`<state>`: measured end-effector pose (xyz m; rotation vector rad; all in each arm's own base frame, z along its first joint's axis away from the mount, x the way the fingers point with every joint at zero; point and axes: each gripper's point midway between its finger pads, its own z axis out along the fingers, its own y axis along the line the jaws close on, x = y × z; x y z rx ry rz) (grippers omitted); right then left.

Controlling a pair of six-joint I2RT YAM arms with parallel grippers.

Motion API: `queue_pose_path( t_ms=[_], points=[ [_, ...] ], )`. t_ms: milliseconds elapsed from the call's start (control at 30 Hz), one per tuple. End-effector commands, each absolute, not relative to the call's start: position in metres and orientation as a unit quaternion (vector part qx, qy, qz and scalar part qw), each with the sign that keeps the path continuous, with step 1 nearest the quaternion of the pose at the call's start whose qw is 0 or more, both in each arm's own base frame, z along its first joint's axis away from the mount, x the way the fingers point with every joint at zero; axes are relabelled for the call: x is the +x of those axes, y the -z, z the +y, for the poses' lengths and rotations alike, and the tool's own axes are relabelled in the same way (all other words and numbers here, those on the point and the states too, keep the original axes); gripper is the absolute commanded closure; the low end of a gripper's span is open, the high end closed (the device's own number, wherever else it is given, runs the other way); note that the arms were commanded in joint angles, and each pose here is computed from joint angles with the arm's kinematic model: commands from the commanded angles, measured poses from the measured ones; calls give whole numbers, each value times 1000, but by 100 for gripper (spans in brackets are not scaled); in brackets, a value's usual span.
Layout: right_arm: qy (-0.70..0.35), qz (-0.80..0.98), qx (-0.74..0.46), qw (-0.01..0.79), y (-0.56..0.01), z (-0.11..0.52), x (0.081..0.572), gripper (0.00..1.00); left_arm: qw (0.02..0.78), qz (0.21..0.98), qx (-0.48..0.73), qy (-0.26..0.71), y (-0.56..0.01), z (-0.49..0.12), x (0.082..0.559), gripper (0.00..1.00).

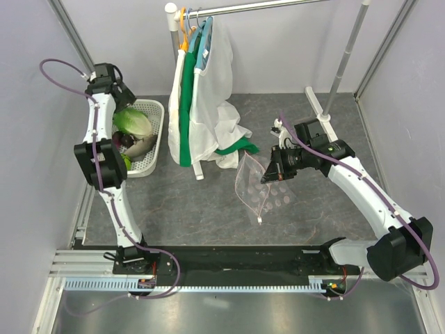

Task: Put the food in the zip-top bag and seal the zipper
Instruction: Pick up the fake vegetable from the bin.

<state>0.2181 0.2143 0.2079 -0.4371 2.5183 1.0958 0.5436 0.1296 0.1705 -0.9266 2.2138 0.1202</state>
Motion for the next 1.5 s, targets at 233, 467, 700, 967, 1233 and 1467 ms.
queue_pose_path(
  t_ms=[233,467,700,967,1233,1467],
  points=[
    [-385,887,-161,194,-208,215,223,100,325,866,-370,-86,-99,129,566,0],
    [-382,889,-160,193,-205,214,222,100,322,873,-359,-75,-81,126,576,17],
    [-382,889,-161,194,-206,215,225,100,396,850,-347,-29,-160,117,584,62],
    [-390,882,-165,205,-222,217,225,100,506,800,-322,1,-277,110,547,76],
    [-425,870,-152,199,-244,221,218,100,718,663,-183,108,-454,56,470,79],
    [-499,841,-132,159,-268,237,204,100,835,513,23,197,-536,-30,356,89]
  ],
)
